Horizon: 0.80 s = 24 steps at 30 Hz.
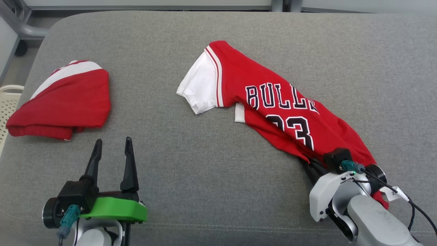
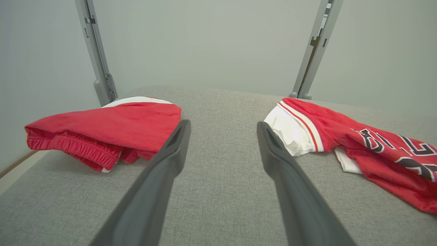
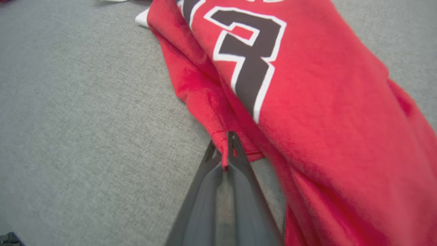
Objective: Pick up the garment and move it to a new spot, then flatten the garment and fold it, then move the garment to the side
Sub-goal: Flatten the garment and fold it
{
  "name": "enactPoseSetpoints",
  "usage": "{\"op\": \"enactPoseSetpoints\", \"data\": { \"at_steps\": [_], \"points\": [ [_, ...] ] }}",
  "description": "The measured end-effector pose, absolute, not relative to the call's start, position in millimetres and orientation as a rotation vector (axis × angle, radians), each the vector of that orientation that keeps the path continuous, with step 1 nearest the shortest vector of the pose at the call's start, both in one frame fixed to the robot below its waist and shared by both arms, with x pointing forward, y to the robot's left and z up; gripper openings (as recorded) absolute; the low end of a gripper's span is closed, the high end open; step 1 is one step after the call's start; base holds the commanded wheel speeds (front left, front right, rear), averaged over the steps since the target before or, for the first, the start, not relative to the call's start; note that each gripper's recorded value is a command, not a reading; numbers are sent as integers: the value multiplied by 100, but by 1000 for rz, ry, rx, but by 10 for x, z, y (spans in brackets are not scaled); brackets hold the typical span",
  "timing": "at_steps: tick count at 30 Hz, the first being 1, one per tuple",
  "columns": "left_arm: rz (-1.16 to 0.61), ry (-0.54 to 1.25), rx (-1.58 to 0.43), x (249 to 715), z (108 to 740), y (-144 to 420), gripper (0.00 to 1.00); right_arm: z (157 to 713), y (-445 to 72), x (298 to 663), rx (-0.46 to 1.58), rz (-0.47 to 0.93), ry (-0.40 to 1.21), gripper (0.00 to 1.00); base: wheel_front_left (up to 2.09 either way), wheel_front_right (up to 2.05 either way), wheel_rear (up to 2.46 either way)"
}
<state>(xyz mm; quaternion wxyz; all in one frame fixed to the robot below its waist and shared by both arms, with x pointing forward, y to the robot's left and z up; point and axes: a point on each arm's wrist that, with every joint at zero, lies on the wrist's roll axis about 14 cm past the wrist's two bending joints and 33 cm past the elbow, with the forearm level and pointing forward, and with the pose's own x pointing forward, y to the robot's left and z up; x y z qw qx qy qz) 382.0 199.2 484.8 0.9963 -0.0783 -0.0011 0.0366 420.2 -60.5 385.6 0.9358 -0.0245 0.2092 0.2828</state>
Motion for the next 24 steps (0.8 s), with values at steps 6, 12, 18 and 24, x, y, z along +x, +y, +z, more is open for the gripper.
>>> {"op": "enactPoseSetpoints", "data": {
  "at_steps": [6, 12, 18, 24],
  "points": [
    [62, -15, -153, 3844, 4883, 1968, 100, 4161, -599, 4144, 30, 611, 369, 0, 0, 0, 0],
    [41, -19, -154, 3852, 4891, 1903, 100, 4545, -595, 4056, 145, 651, 303, 0, 0, 0, 0],
    [21, -28, -151, 3853, 4922, 1847, 100, 4950, -803, 4122, 196, 633, 212, 0, 0, 0, 0],
    [8, -37, -149, 3854, 4952, 1806, 100, 5154, -1134, 4239, 184, 558, 152, 0, 0, 0, 0]
  ]
}}
